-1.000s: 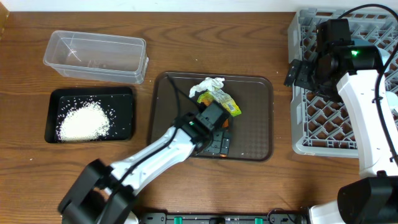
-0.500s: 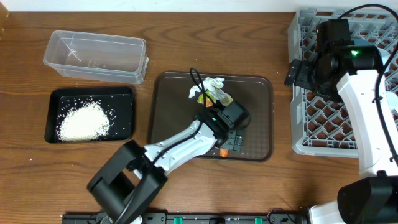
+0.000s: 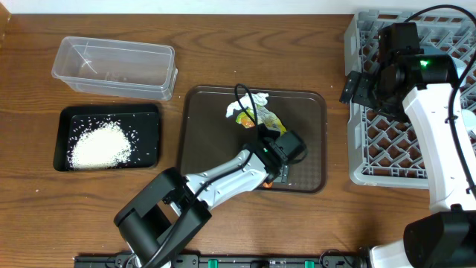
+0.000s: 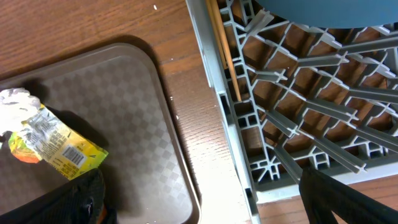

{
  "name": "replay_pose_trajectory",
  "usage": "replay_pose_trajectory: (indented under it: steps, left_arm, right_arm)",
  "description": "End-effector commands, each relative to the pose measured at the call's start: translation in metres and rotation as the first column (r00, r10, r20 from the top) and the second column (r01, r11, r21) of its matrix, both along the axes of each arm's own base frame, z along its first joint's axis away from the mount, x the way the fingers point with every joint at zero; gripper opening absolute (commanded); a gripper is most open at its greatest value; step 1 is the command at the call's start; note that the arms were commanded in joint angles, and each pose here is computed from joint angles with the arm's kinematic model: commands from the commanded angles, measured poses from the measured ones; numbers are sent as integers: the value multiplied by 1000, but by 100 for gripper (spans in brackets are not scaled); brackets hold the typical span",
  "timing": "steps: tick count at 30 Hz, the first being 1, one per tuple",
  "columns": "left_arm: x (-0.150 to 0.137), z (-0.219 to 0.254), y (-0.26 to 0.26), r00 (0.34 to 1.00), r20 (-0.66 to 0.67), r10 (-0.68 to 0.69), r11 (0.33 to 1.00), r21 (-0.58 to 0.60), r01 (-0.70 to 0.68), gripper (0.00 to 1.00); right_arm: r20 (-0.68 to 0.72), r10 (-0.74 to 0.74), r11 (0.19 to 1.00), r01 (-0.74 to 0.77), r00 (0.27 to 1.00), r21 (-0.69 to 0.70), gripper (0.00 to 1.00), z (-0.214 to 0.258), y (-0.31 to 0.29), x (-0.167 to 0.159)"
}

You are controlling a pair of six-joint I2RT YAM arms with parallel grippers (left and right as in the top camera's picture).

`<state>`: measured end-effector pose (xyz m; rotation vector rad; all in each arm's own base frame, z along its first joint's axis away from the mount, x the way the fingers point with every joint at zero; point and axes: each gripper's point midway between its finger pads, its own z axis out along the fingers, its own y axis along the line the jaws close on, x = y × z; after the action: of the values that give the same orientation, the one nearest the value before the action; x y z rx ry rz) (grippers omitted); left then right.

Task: Sort waste into correct bins and load items into the dishwasher rack
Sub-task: 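Grasp the orange carrot with the left gripper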

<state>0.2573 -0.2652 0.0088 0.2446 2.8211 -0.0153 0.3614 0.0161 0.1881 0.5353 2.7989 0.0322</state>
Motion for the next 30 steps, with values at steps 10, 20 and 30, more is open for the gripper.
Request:
replay_pose_trajectory:
  steps: [10, 20, 30]
  left_arm:
    - [5, 0, -3, 997, 28, 73, 997, -7, -73, 70]
    - [3, -4, -2, 994, 17, 105, 994, -15, -105, 68]
    - [0, -14, -4, 994, -7, 106, 994, -16, -106, 65]
  right_arm:
    - [1, -10, 1000, 10, 1000, -3, 99, 0, -4, 1]
    - [1, -10, 1000, 10, 1000, -3, 99, 0, -4, 1]
    - [0, -10, 1000, 10, 1000, -3, 99, 0, -4, 1]
